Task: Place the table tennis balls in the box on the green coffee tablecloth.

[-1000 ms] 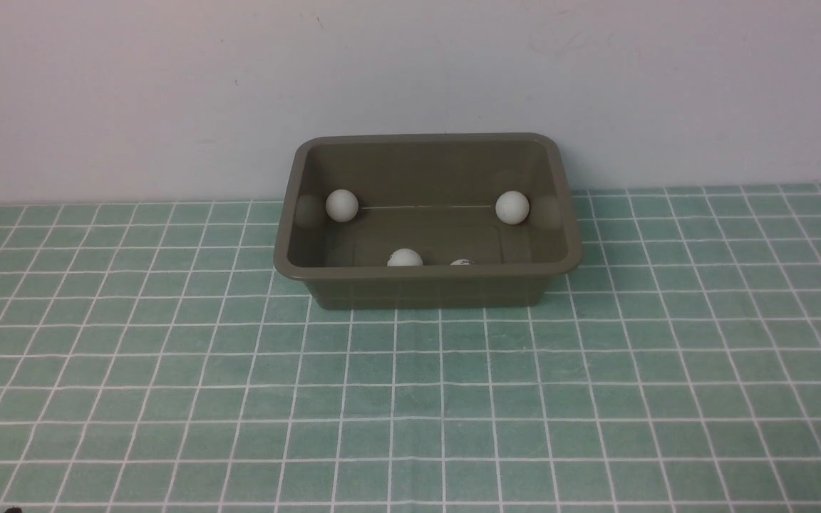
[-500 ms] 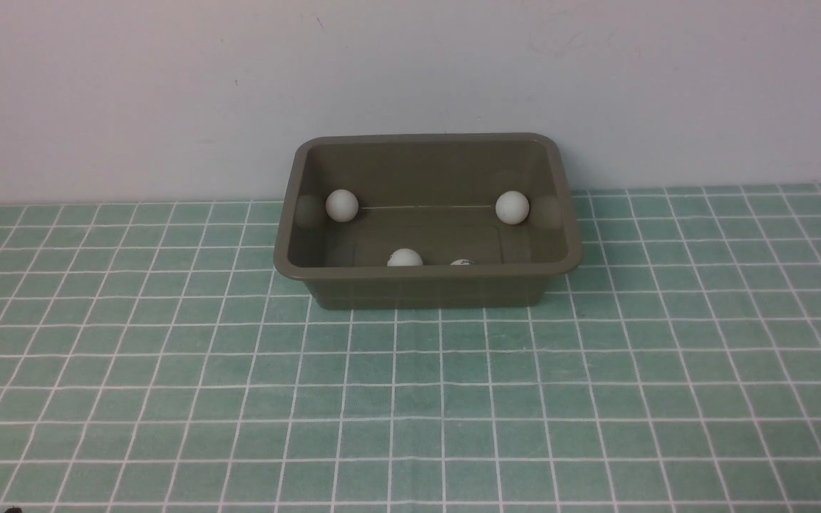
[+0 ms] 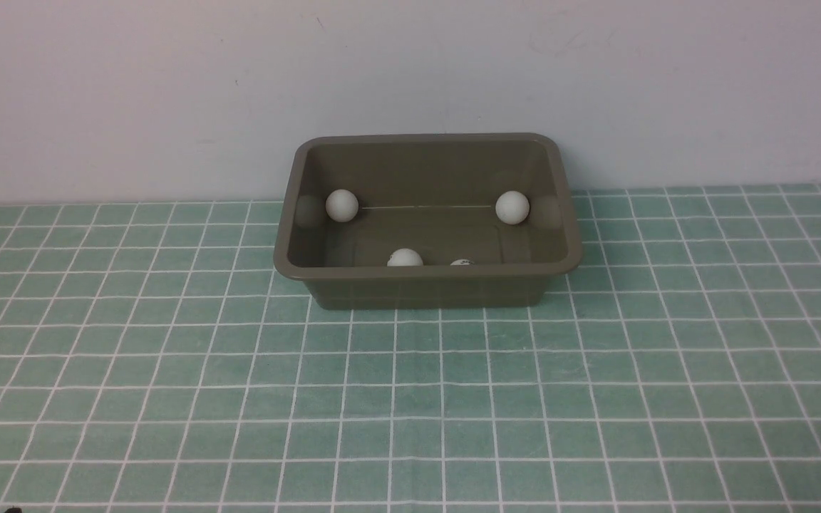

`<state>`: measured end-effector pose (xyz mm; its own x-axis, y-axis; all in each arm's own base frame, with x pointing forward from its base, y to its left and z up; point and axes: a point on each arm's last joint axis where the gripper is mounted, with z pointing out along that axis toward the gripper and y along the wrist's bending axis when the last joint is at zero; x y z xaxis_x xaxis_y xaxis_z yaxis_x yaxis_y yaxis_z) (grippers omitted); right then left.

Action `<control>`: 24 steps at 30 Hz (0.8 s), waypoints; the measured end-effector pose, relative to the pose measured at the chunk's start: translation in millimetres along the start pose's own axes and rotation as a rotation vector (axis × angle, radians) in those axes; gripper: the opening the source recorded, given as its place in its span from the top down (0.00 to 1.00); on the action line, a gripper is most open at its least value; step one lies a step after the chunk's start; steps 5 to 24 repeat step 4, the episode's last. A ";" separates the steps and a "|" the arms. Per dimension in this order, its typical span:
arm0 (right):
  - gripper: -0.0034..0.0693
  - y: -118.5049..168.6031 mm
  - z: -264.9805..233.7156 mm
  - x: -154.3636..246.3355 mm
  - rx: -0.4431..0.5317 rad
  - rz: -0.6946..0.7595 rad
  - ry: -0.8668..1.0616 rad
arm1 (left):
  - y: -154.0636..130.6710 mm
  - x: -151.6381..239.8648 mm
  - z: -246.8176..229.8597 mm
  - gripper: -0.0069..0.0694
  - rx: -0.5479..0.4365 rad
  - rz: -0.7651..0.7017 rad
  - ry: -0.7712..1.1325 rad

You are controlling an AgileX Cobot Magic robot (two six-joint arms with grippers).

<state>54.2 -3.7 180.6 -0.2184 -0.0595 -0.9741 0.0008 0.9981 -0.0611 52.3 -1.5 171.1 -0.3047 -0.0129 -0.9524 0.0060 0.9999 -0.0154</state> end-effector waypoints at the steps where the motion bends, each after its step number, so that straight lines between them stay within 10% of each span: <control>1: 0.65 0.0 0.0 0.0 0.000 0.000 0.000 | 0.0 0.0 0.0 0.64 0.000 0.000 0.000; 24: 0.65 0.0 0.0 0.0 0.000 0.000 0.000 | 0.0 0.0 0.0 0.64 0.000 0.000 0.000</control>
